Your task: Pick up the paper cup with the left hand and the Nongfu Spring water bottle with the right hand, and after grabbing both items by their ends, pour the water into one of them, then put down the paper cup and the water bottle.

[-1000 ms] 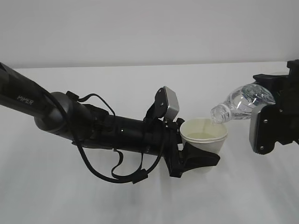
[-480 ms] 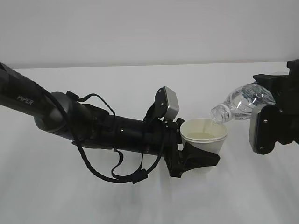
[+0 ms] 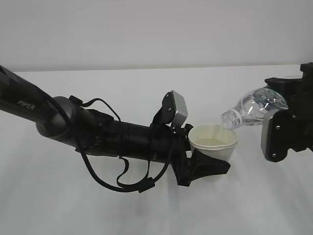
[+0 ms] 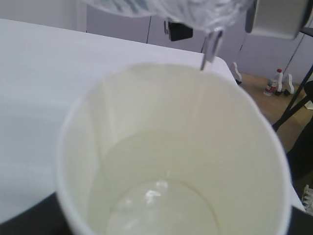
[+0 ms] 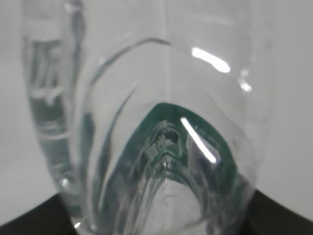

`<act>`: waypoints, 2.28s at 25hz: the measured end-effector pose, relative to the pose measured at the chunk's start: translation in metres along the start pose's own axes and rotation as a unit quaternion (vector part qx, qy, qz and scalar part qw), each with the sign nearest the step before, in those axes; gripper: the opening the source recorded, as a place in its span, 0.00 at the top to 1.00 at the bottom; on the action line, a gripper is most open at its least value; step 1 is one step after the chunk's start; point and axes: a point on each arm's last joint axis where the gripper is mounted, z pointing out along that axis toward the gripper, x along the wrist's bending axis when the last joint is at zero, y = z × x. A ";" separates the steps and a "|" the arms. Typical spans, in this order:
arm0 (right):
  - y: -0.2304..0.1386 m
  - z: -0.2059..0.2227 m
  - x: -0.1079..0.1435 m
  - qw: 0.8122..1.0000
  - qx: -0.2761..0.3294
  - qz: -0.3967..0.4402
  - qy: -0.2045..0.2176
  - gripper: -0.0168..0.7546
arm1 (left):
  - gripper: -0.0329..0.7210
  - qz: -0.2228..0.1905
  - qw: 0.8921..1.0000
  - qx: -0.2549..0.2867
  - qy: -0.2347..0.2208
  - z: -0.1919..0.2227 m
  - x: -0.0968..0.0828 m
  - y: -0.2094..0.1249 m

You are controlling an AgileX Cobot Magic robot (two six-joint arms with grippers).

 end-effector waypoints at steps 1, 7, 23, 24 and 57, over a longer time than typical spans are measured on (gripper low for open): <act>0.000 0.000 0.000 1.000 0.000 0.000 0.000 0.45 | 0.35 0.000 1.000 0.000 0.000 0.000 0.000 0.000; 0.000 0.000 0.000 1.000 0.000 0.000 0.000 0.45 | 0.35 0.000 1.000 0.000 0.000 0.000 0.000 0.000; 0.000 0.000 0.000 1.000 0.000 -0.001 0.000 0.45 | 0.35 0.000 1.000 0.001 -0.001 0.000 0.000 0.000; 0.000 0.000 0.000 1.000 0.000 -0.001 0.000 0.45 | 0.35 0.000 1.000 0.001 -0.001 0.000 0.000 0.000; 0.000 0.000 0.000 1.000 0.000 -0.009 0.000 0.45 | 0.35 0.001 1.000 0.001 -0.001 0.000 0.000 0.000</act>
